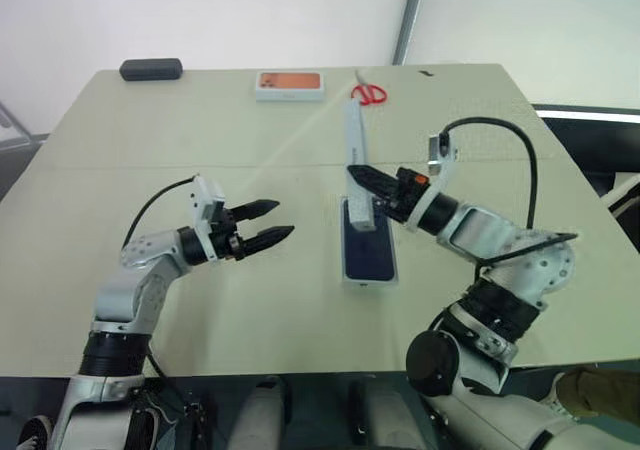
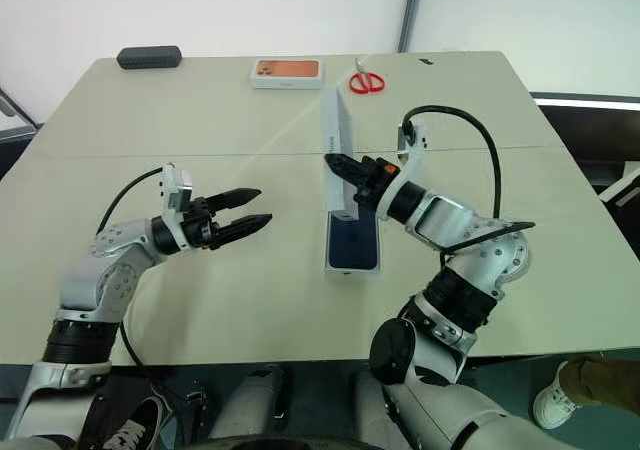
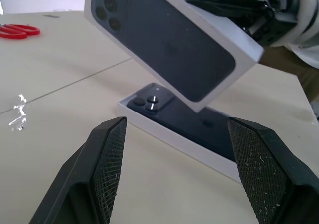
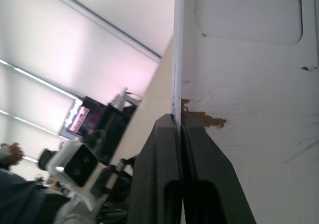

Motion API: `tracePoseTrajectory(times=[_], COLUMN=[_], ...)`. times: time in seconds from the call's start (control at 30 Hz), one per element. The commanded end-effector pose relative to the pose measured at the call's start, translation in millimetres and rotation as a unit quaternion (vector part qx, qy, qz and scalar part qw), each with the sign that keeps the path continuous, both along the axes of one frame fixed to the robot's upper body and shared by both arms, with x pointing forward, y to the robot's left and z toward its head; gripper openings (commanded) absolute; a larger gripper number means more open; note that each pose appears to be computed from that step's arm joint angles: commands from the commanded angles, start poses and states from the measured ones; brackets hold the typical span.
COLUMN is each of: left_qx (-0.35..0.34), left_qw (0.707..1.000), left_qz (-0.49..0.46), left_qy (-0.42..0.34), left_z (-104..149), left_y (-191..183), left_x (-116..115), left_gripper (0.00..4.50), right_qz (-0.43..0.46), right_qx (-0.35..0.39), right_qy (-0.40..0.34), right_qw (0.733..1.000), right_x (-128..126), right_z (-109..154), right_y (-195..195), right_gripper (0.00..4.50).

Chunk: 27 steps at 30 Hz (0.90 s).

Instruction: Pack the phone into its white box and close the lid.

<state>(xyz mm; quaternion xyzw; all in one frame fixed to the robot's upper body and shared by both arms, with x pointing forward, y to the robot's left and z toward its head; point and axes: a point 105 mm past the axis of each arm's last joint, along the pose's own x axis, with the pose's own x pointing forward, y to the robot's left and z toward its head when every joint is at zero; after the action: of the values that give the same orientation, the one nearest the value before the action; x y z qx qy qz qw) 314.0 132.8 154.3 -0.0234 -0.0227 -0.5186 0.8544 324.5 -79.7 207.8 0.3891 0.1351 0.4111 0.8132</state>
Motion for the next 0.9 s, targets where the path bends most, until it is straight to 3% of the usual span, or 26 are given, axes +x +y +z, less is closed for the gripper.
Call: tracePoseTrajectory(times=[0.03, 0.37, 0.83, 0.9], left_qx=[-0.014, -0.033, -0.061, -0.063], left_qw=[1.0, 0.999, 0.998, 0.998], left_qz=[0.008, 0.02, 0.026, 0.027], left_qy=[-0.025, -0.021, -0.008, -0.004], left_z=[13.4, 14.5, 14.1, 13.8], left_y=[0.6, -1.3, -5.4, -5.1], left_x=[-3.7, -3.4, -2.2, -2.6], left_gripper=[3.41, 3.41, 3.41, 2.85], right_qz=[0.056, 0.1, 0.06, 0.061], right_qx=[0.015, 0.01, 0.086, 0.084], right_qy=[-0.017, 0.004, 0.091, 0.102], right_qw=[0.998, 0.995, 0.99, 0.989], right_x=[-16.7, -30.6, -24.5, -25.5], right_z=[2.5, -9.0, -13.2, -15.2], right_y=[15.3, 18.9, 51.2, 53.4], right_gripper=[0.07, 0.07, 0.07, 0.0])
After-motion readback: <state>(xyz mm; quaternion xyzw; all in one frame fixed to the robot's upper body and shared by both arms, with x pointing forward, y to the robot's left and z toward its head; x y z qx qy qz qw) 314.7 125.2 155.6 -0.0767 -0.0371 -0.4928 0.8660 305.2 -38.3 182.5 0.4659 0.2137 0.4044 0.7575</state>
